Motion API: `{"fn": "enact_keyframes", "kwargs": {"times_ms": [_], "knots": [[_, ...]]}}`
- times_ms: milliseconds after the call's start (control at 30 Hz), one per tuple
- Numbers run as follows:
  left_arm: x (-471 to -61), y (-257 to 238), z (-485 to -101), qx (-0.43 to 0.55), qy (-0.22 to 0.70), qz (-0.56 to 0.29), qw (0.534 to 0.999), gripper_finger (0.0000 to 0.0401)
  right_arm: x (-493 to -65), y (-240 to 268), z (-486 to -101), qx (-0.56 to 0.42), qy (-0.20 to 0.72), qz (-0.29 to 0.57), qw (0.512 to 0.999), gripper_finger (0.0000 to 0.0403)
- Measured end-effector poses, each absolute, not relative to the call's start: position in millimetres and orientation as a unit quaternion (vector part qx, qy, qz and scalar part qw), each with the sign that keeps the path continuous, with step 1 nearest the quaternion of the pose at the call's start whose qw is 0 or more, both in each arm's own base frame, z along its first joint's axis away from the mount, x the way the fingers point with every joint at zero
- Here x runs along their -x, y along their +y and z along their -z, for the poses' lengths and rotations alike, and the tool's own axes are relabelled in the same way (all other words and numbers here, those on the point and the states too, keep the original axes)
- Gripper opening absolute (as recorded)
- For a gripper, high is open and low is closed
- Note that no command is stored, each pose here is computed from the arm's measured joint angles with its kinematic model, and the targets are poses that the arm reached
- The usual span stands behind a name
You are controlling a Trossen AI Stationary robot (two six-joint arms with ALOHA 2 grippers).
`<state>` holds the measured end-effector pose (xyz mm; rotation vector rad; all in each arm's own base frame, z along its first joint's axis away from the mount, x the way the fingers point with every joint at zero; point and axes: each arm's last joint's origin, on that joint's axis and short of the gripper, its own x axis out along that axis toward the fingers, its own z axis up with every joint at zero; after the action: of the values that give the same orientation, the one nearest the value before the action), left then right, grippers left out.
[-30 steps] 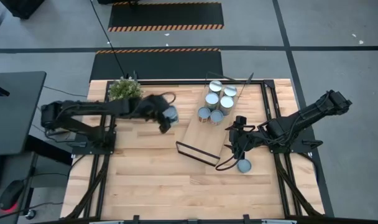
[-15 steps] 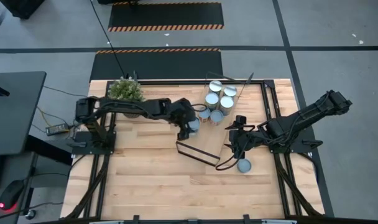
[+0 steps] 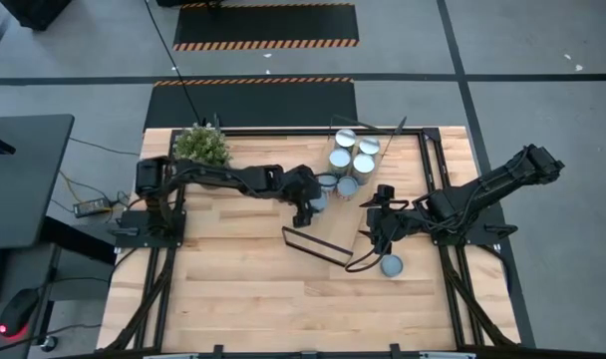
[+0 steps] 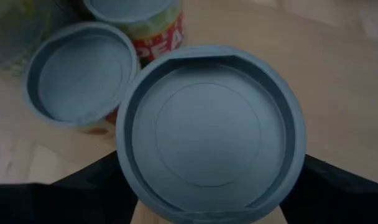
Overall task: Pick and place cans onto a shelf
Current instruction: Put the mixed vegetables can on the shelf, then put the canned tuna on the shelf
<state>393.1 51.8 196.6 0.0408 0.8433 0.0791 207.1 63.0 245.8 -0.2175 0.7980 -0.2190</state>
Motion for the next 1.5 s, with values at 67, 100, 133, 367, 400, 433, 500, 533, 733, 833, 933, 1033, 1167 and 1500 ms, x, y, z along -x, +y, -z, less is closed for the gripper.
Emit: {"fn": "enact_keyframes", "kwargs": {"times_ms": [67, 100, 133, 367, 400, 433, 500, 533, 733, 833, 933, 1033, 1167, 1500], "knots": [[-395.5, 50.9, -194.3, -0.028, 0.409, -0.057, 0.910, 0.0331, -207.1, 63.0, -245.9, 0.105, 0.387, 0.106, 0.910, 0.0338], [-393.9, 50.3, -192.4, -0.031, 0.419, -0.062, 0.905, 0.0342, -207.1, 63.0, -245.8, 0.105, 0.387, 0.106, 0.910, 0.0338], [-393.3, 49.0, -191.6, -0.033, 0.423, -0.062, 0.903, 0.0351, -207.1, 63.0, -245.8, 0.105, 0.387, 0.106, 0.910, 0.0338], [-392.4, 44.2, -196.1, -0.084, 0.423, -0.074, 0.899, 0.0376, -207.2, 63.0, -245.9, 0.105, 0.386, 0.106, 0.910, 0.0338], [-391.9, 43.9, -196.6, -0.088, 0.425, -0.076, 0.898, 0.0377, -207.1, 63.0, -245.9, 0.105, 0.387, 0.106, 0.910, 0.0338], [-391.8, 43.9, -196.8, -0.094, 0.425, -0.079, 0.897, 0.0377, -207.2, 63.1, -245.9, 0.105, 0.386, 0.106, 0.910, 0.0338], [-391.8, 43.3, -196.8, -0.104, 0.427, -0.082, 0.895, 0.0377, -207.2, 63.1, -245.9, 0.105, 0.386, 0.106, 0.910, 0.0338], [-391.9, 42.9, -196.9, -0.106, 0.426, -0.085, 0.894, 0.0377, -207.2, 63.1, -245.9, 0.105, 0.386, 0.106, 0.910, 0.0338], [-389.0, 41.7, -200.7, -0.121, 0.432, -0.087, 0.890, 0.0377, -207.2, 63.0, -245.9, 0.105, 0.387, 0.106, 0.910, 0.0338], [-383.2, 39.3, -213.7, -0.134, 0.427, -0.095, 0.889, 0.0377, -207.0, 63.1, -245.7, 0.104, 0.388, 0.105, 0.910, 0.0338], [-375.9, 37.7, -230.0, -0.136, 0.415, -0.100, 0.894, 0.0377, -205.9, 63.4, -244.6, 0.102, 0.397, 0.095, 0.907, 0.0338], [-365.6, 32.8, -246.2, -0.134, 0.411, -0.099, 0.896, 0.0377, -204.0, 65.3, -243.0, 0.089, 0.412, 0.071, 0.904, 0.0338], [-350.3, 22.4, -270.5, -0.124, 0.393, -0.098, 0.906, 0.0377, -198.7, 75.2, -239.9, 0.057, 0.445, -0.010, 0.894, 0.0338], [-319.6, 1.6, -314.4, -0.089, 0.338, -0.094, 0.932, 0.0377, -202.4, 107.1, -209.6, 0.071, 0.514, -0.054, 0.853, 0.0342]]}}
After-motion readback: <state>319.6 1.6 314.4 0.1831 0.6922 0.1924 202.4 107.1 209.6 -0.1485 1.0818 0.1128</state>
